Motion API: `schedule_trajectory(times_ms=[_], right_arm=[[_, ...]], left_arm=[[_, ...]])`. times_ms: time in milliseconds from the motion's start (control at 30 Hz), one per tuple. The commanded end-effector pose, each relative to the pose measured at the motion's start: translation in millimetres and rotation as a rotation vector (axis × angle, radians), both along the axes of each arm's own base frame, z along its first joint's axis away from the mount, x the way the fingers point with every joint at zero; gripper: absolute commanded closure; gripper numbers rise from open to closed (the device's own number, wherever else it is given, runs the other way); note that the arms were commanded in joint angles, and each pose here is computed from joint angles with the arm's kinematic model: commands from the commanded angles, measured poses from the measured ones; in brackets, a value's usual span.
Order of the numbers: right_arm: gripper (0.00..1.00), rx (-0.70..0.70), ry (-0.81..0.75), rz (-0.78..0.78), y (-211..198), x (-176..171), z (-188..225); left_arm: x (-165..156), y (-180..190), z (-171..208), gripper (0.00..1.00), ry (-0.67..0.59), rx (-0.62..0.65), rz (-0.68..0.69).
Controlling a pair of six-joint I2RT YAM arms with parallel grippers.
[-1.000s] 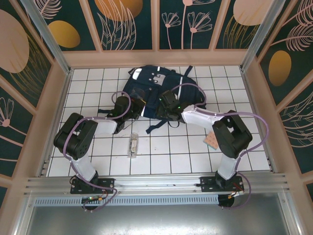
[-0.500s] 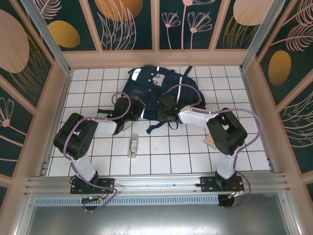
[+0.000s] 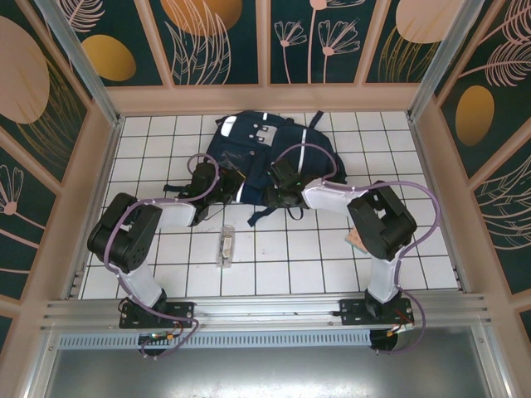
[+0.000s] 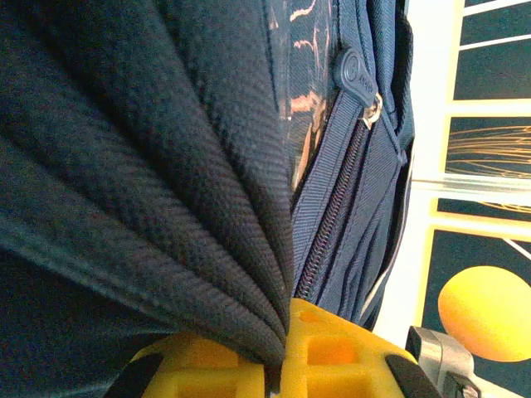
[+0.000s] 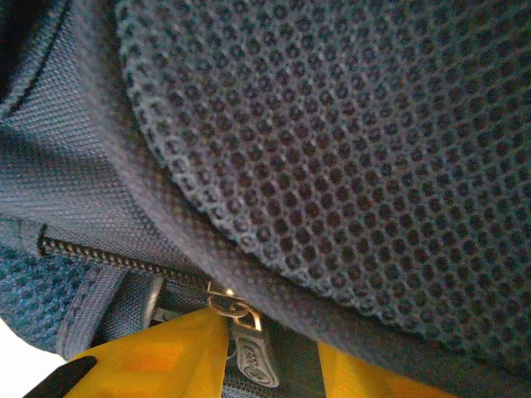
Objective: Pack books, pencil case, and school supplies into a backpack
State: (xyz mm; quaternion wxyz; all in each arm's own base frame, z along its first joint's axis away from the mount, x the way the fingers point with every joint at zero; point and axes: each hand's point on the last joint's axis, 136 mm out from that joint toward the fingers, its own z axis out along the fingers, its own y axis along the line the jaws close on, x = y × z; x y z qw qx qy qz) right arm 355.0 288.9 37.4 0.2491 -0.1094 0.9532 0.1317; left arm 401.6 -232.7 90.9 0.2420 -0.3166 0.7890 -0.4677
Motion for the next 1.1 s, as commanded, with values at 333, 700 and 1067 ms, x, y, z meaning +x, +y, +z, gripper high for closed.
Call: schedule_trajectory(times_ms=[333,700,1067], right_arm=[[0.96,-0.017,0.042,-0.079,-31,13,-15],[1.0,-0.112,0.064,-0.018,-62,1,8],[1.0,-0.118,0.173,-0.039,-94,-20,10]], left_arm=[[18,19,25,0.92,-0.095,0.017,0.032],[37,52,2,0.94,-0.077,0.114,0.086],[68,67,-3,0.92,-0.091,0.195,0.079]])
